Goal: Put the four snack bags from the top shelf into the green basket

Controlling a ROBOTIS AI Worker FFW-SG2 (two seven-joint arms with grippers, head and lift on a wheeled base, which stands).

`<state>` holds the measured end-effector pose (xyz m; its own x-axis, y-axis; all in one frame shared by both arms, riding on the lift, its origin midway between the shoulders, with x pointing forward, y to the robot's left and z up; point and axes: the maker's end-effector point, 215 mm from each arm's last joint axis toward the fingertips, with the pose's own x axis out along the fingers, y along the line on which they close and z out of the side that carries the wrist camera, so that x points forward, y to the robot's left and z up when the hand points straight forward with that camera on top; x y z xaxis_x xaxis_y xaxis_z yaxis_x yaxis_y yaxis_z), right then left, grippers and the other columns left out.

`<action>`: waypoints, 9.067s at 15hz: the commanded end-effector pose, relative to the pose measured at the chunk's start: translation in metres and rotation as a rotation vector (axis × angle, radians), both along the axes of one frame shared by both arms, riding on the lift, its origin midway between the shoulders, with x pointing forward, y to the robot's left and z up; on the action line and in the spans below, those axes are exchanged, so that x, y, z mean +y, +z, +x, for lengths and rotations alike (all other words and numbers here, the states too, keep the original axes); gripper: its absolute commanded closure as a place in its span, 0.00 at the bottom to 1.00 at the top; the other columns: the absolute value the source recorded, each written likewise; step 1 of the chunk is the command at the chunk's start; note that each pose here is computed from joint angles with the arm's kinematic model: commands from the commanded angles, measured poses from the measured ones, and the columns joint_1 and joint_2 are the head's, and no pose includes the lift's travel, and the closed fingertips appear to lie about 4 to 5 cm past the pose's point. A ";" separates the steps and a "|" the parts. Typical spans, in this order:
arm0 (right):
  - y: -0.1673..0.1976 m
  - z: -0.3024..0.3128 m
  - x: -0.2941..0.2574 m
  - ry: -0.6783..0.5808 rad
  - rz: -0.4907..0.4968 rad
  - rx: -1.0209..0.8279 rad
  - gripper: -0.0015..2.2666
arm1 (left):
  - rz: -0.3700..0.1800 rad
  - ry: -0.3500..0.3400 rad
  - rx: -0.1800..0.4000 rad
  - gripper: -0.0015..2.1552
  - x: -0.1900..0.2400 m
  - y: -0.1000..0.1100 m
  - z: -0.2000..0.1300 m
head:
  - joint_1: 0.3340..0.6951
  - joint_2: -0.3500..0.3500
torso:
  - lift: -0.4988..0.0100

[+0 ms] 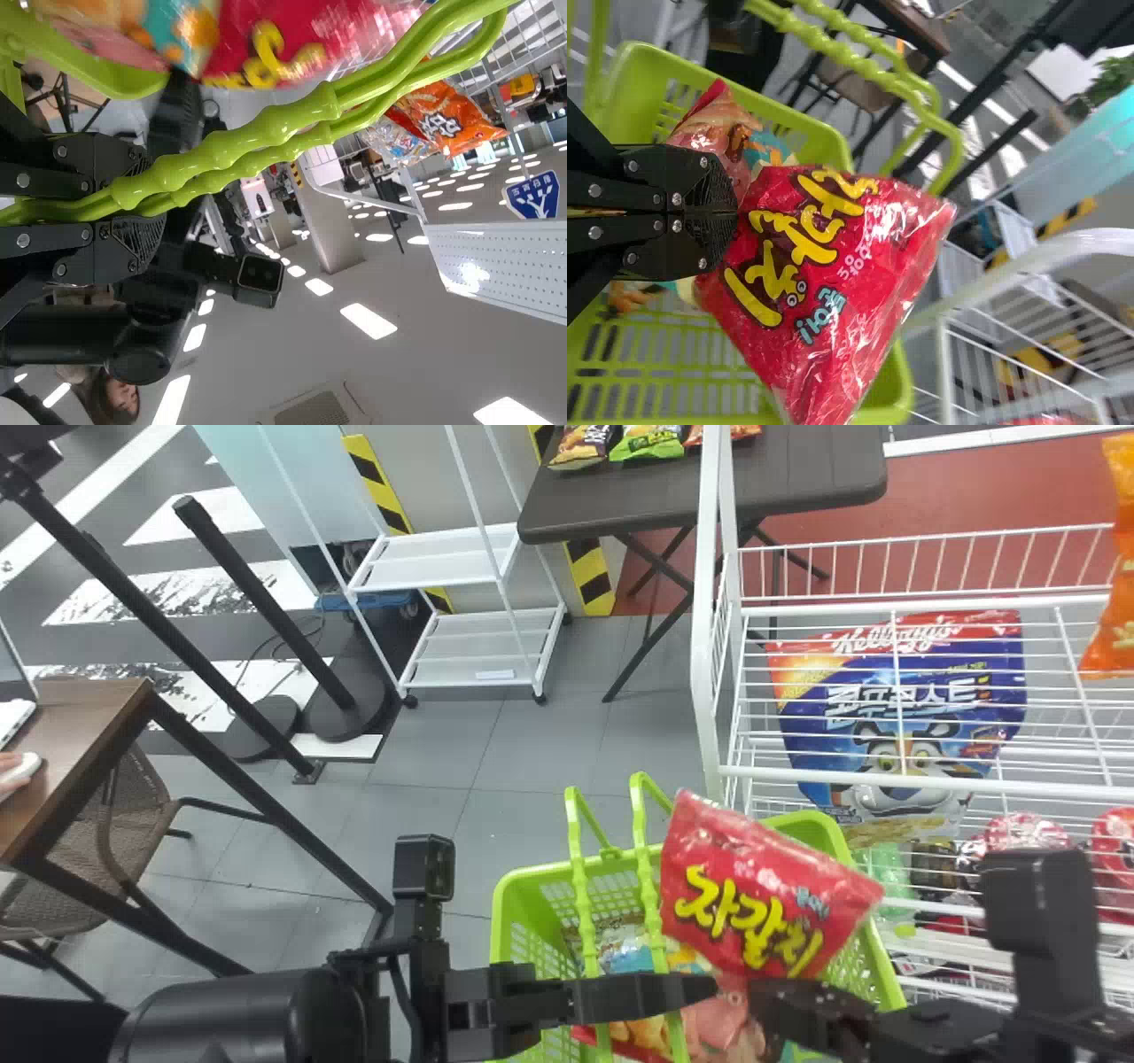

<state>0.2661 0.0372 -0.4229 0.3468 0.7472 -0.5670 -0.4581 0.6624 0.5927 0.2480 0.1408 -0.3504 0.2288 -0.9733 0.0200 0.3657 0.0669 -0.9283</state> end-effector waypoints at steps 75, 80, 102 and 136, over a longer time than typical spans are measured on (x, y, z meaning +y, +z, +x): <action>-0.004 -0.001 0.012 0.156 -0.083 0.095 0.00 | -0.065 0.053 0.007 1.00 0.017 0.002 -0.009 | 1.00 1.00 | 0.98; 0.061 0.083 -0.138 -0.219 -0.105 -0.087 0.02 | -0.063 0.065 0.009 1.00 0.023 0.002 -0.009 | 1.00 1.00 | 0.98; 0.054 0.430 -0.498 -0.882 -0.664 -0.378 0.10 | -0.060 0.129 0.086 1.00 0.039 -0.041 0.000 | 1.00 0.03 | 0.98; 0.120 0.069 0.021 -0.107 0.246 -0.194 0.99 | -0.114 0.125 0.020 1.00 0.031 -0.012 0.002 | 1.00 1.00 | 0.98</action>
